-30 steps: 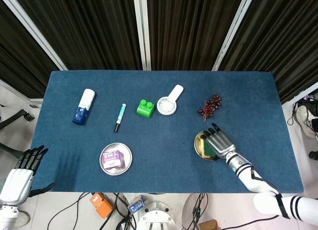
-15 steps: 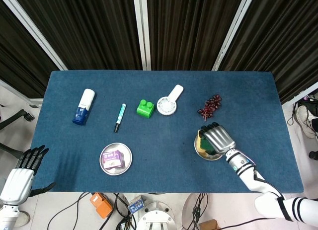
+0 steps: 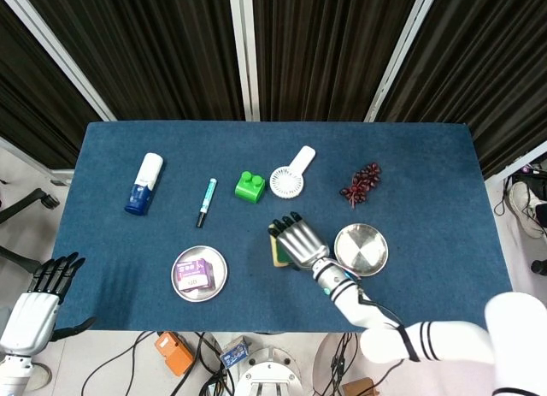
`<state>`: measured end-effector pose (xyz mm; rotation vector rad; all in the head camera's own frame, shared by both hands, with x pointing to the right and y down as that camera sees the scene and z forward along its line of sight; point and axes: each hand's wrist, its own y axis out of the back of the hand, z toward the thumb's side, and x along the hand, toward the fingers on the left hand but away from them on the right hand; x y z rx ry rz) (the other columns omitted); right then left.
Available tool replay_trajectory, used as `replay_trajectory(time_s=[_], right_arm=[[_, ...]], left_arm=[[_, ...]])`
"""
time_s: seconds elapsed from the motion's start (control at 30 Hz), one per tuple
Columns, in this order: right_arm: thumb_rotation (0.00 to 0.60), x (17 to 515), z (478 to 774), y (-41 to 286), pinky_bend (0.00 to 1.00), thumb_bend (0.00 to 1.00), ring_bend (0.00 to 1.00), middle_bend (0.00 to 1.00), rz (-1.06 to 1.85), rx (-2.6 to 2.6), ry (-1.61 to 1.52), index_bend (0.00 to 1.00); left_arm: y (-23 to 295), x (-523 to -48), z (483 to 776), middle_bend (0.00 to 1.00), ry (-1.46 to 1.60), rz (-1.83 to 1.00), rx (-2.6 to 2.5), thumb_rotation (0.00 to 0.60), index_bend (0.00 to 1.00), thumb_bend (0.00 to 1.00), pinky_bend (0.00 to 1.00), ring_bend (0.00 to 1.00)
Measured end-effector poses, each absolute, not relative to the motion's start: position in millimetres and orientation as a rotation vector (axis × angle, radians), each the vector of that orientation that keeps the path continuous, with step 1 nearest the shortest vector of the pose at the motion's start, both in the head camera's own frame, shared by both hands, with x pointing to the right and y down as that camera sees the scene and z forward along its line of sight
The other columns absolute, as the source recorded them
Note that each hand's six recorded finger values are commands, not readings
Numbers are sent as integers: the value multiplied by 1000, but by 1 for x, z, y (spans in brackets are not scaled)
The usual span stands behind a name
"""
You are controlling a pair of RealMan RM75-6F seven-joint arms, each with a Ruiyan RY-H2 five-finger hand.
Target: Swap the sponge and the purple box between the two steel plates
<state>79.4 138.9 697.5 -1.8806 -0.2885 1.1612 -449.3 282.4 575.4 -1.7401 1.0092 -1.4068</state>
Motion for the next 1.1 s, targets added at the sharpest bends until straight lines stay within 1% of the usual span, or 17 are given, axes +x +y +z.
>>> replay_trajectory(time_s=[0.07, 0.13, 0.2, 0.23, 0.33, 0.47, 0.57, 0.67, 0.77, 0.83, 0.9, 1.0, 1.1], right_arm=[[589, 65, 702, 140, 95, 305, 30, 22, 1163, -1886, -273, 0], [550, 58, 704, 141, 58, 222, 2, 0, 1163, -1888, -261, 0], [496, 57, 701, 143, 37, 173, 0, 0, 1157, -1904, -259, 0], [475, 57, 699, 144, 34, 163, 0, 0, 1154, -1911, -259, 0], [446, 66, 691, 145, 28, 154, 0, 0, 1150, -1927, -260, 0], [442, 92, 675, 142, 10, 154, 0, 0, 1148, -1902, -273, 0], [444, 117, 661, 143, 0, 154, 0, 0, 1125, -1840, -296, 0], [444, 157, 644, 147, 0, 154, 0, 0, 1110, -1744, -346, 0], [444, 215, 623, 161, 0, 154, 0, 0, 1127, -1659, -446, 0], [440, 259, 608, 176, 0, 154, 0, 0, 1160, -1629, -543, 0], [439, 301, 596, 192, 0, 154, 0, 0, 1207, -1617, -638, 0], [446, 355, 586, 218, 0, 154, 0, 0, 1283, -1618, -734, 0], [450, 398, 574, 240, 0, 154, 0, 0, 1329, -1606, -803, 0]], left_arm=[[283, -449, 575, 0, 1006, -1405, -1742, 600, 0, 62, 41, 0], [284, -448, 576, 0, 1000, -1403, -1746, 600, 0, 60, 41, 0], [285, -446, 577, 0, 991, -1401, -1753, 600, 0, 57, 41, 0], [285, -446, 577, 0, 986, -1400, -1757, 600, 0, 56, 41, 0], [286, -441, 582, 0, 956, -1399, -1777, 600, 0, 55, 41, 0], [287, -426, 586, 0, 935, -1332, -1834, 600, 2, 57, 50, 0], [284, -407, 590, 7, 932, -1240, -1877, 600, 12, 66, 89, 0], [278, -381, 595, 20, 936, -1142, -1912, 600, 28, 94, 96, 4], [270, -356, 601, 65, 962, -1084, -1964, 600, 85, 180, 124, 45], [266, -342, 607, 89, 977, -1066, -2002, 600, 109, 232, 138, 69], [260, -329, 614, 95, 976, -1076, -2037, 600, 113, 239, 138, 71], [252, -314, 629, 99, 944, -1139, -2067, 600, 113, 226, 138, 72], [247, -301, 642, 99, 894, -1211, -2058, 600, 113, 205, 138, 72]])
